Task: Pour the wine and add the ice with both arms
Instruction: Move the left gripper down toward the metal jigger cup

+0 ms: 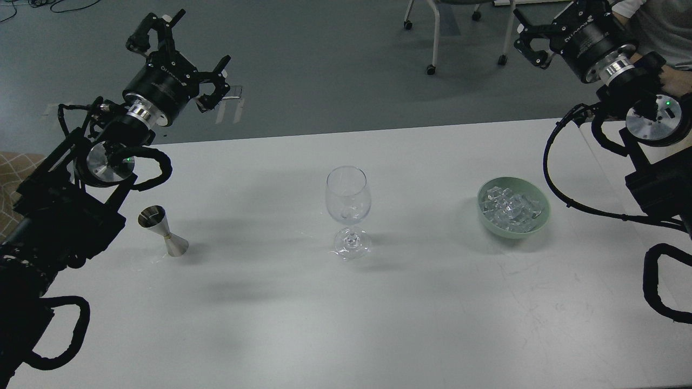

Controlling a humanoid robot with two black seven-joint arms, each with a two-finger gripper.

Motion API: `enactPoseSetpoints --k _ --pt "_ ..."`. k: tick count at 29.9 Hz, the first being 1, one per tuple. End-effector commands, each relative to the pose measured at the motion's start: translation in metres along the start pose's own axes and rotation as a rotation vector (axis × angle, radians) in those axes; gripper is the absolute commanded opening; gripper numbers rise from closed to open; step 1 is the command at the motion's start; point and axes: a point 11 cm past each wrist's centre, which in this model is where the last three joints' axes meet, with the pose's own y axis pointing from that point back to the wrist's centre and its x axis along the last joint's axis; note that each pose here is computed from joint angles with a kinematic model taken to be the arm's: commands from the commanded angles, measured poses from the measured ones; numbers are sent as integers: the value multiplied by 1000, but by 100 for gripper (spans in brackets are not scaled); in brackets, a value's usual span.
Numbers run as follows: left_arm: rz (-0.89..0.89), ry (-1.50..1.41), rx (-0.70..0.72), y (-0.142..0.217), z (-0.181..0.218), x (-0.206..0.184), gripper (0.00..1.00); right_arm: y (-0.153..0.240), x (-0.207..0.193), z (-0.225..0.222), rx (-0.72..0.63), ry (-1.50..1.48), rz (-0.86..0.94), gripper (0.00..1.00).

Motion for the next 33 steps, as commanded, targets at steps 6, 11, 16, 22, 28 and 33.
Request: enactPoseSetpoints --k 6,11,16,22,28,33 --pt "7 -10 6 -2 0 0 98 1 1 -1 0 4 1 100" --pt "90 -29 2 0 8 17 98 0 2 -1 0 0 10 100" --pt "54 -15 -15 0 6 15 98 -10 -11 -5 -6 16 -18 100" --pt "55 -18 -125 0 22 15 98 -15 -18 2 -20 13 -33 100" --pt "44 -18 -116 -2 17 11 98 -17 -22 10 -21 -6 -40 100" --pt "38 -11 -115 -9 15 4 98 -17 -24 14 -53 -2 -43 100"
